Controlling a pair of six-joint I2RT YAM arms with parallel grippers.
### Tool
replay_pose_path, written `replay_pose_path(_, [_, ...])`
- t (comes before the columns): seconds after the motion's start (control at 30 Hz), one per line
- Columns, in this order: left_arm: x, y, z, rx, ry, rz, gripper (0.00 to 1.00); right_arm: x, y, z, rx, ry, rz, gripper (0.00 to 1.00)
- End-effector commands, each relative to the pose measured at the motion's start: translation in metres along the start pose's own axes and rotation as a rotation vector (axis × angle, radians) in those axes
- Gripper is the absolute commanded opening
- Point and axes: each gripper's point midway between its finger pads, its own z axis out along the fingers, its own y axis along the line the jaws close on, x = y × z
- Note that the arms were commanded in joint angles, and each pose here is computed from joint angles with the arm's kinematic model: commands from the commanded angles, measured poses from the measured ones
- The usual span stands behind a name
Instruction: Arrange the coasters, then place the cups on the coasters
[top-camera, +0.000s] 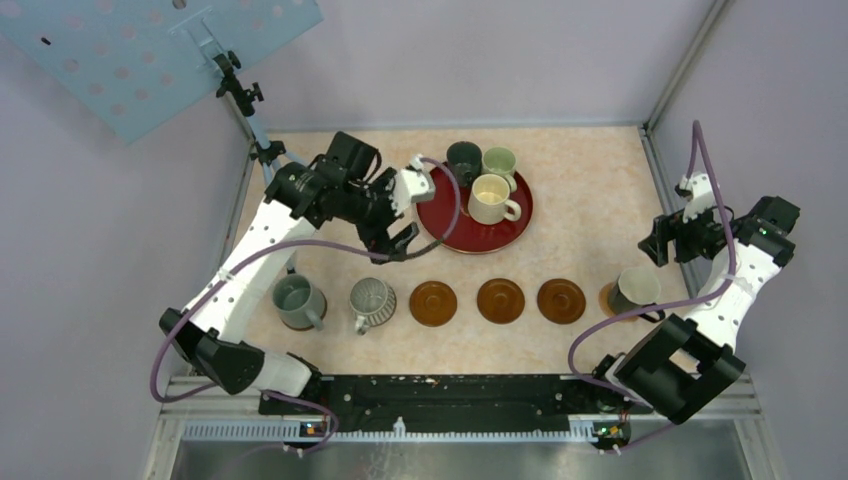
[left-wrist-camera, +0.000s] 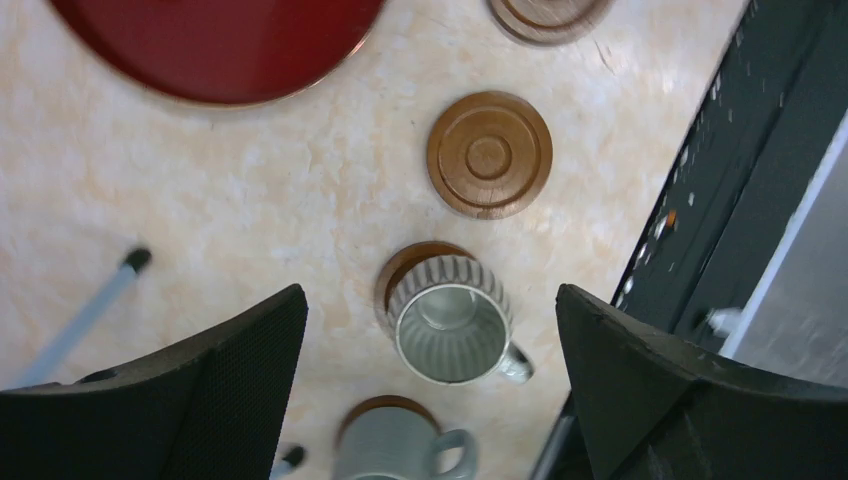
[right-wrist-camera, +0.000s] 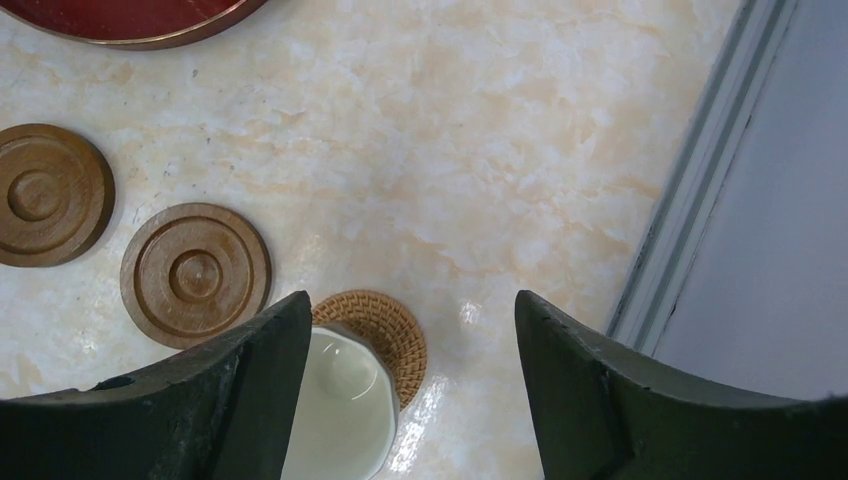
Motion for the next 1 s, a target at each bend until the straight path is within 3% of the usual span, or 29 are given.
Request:
replay_pose_path(0.0, [0.021,-0.042,-0.007,0.340,-0.042,0.713,0.99,-0.017,0.001,0.000,-0.010,-0.060,-0.023,0.73])
replay_pose_path(0.17, [0.058,-0.052,0.003,0.400,-0.076,1.248,0.99,-0.017,0.006,-0.001,0.000,-0.077,-0.019,0.73])
replay_pose_path(0.33, [0.099,-0.068,0.011,0.475,-0.114,1.546,0.99,-0.018,0.010,-0.003,0.006,-0.083,-0.019,0.73])
replay_pose_path(0.6, [0.145,-0.079,0.031,0.622,-0.041,1.693,0.99,-0.021,0.009,-0.004,0.009,-0.091,-0.011,0.73])
replay_pose_path(0.97, [0.196,-0.075,0.040,0.742,0.140,1.775,0.99,-0.021,0.007,-0.004,0.014,-0.085,-0.005,0.73])
